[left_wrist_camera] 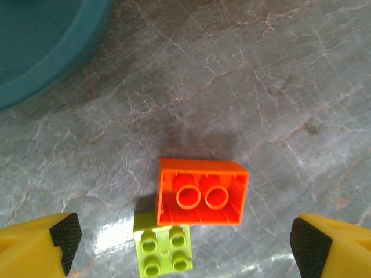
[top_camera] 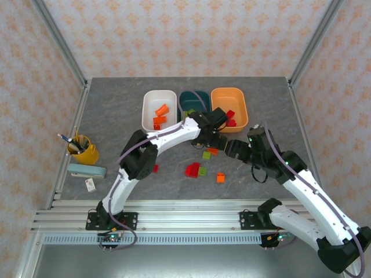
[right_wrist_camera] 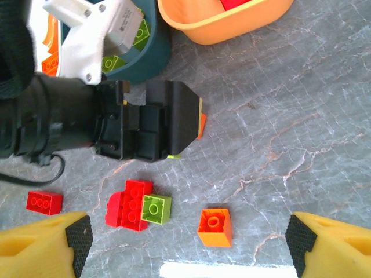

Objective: Sort the legos into containers by color

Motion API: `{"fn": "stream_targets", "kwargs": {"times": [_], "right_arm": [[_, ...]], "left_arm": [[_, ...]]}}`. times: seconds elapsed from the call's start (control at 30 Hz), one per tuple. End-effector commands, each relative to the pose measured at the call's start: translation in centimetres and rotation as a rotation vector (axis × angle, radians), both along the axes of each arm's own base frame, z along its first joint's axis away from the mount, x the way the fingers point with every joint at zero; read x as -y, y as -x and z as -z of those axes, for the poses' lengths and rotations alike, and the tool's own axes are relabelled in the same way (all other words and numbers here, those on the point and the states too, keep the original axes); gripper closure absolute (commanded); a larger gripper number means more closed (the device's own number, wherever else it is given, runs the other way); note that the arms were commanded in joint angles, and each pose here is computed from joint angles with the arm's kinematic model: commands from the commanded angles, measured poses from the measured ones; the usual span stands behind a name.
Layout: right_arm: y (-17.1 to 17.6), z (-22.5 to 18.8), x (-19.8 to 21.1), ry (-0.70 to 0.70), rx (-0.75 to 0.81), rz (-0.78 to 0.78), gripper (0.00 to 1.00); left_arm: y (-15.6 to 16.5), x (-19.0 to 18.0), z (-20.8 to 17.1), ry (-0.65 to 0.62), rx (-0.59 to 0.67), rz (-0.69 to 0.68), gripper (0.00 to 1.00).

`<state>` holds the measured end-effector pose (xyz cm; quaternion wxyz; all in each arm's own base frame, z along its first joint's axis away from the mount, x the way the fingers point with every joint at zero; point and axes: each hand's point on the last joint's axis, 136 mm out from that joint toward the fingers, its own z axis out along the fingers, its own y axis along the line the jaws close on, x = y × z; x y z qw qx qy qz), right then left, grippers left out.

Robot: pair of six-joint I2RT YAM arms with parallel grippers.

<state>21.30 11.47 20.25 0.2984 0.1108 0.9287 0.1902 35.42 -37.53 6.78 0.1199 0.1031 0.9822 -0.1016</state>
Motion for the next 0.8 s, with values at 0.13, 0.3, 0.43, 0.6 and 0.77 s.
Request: {"fn": "stream_targets", "kwargs": {"times": [0.13, 0.3, 0.43, 0.6, 0.77], "right_arm": [[1.4, 1.4, 1.2, 0.024, -0.054, 0.04, 0.12], [1.3, 1.1, 1.4, 0.033, -0.043, 0.045, 0.12], [1.3, 1.2, 1.4, 0.038, -0.046, 0.047, 0.12], [1.2, 1.2, 1.4, 0.036, -0.044, 0.052, 0.12], [1.2, 1.3, 1.4, 0.033, -0.046, 0.054, 0.13]], "left_arm": [[-0.5, 0.2, 1.7, -0.078, 0.004, 0.086, 0.08], [0.3, 1.2, 2.7, -0.081, -0.006, 0.121, 0.13], [0.7, 1.3, 3.4, -0.111, -0.006, 0.123, 0.21], [0.4, 0.6, 3.8, -0.164, 0.016, 0.103, 0.42], [0.0, 0.4, 2.3, -0.165, 0.051, 0.091, 0.5]]}}
